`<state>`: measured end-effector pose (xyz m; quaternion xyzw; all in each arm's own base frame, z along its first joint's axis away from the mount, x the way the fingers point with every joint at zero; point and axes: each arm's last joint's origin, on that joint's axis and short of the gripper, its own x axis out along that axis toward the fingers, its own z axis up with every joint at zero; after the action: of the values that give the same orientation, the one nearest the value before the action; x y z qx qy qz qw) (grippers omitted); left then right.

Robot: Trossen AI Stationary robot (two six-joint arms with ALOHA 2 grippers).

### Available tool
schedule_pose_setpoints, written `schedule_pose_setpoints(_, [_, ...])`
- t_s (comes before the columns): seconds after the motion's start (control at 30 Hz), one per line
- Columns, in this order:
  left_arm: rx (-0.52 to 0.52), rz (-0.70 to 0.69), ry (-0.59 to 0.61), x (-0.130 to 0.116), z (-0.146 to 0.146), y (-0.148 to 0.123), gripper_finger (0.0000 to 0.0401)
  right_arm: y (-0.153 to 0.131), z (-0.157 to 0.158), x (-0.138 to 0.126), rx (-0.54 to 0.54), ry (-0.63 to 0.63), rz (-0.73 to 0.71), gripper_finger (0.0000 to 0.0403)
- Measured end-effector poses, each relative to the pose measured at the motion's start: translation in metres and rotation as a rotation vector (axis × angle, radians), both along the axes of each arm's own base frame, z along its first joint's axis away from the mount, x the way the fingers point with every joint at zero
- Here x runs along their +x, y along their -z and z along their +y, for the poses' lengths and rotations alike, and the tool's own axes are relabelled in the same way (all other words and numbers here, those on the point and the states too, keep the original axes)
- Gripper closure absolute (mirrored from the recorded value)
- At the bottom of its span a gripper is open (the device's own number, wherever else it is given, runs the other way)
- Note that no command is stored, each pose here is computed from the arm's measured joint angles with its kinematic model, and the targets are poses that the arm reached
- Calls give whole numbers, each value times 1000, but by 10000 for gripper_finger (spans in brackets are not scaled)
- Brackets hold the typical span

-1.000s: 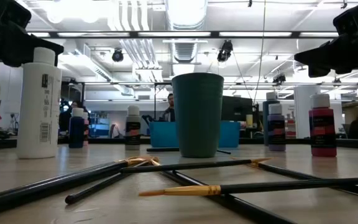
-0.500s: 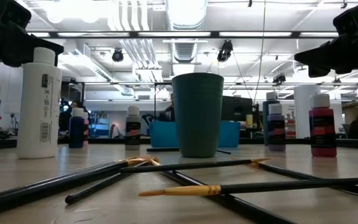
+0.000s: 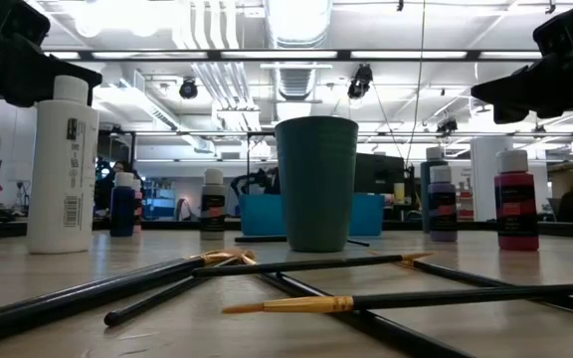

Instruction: Pick & Place Paint Supplies

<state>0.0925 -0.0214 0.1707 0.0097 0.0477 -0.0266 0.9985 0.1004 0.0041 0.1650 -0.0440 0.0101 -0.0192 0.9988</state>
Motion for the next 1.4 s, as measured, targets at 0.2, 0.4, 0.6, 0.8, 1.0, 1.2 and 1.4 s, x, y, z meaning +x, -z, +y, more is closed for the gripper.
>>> schedule_pose_setpoints(0.2, [0,0,0,0,0,0,375,0,0,0,0,0,0,394])
schedule_pose_setpoints(0.4, [0,0,0,0,0,0,375,0,0,0,0,0,0,394])
schedule_pose_setpoints(0.6, [0,-1,0,0,0,0,375,0,0,0,0,0,0,394])
schedule_pose_setpoints(0.8, [0,0,0,0,0,0,375,-1,-1,0,1,19,-8,394])
schedule_pose_setpoints(1.0, [0,0,0,0,0,0,375,-14,-1,-1,145,15,-153,394])
schedule_pose_setpoints(1.2, [0,-1,0,0,0,0,375,-63,-2,-22,-77,68,-694,394])
schedule_pose_setpoints(1.4, [0,0,0,0,0,0,375,-102,-7,-51,-194,265,-1002,394])
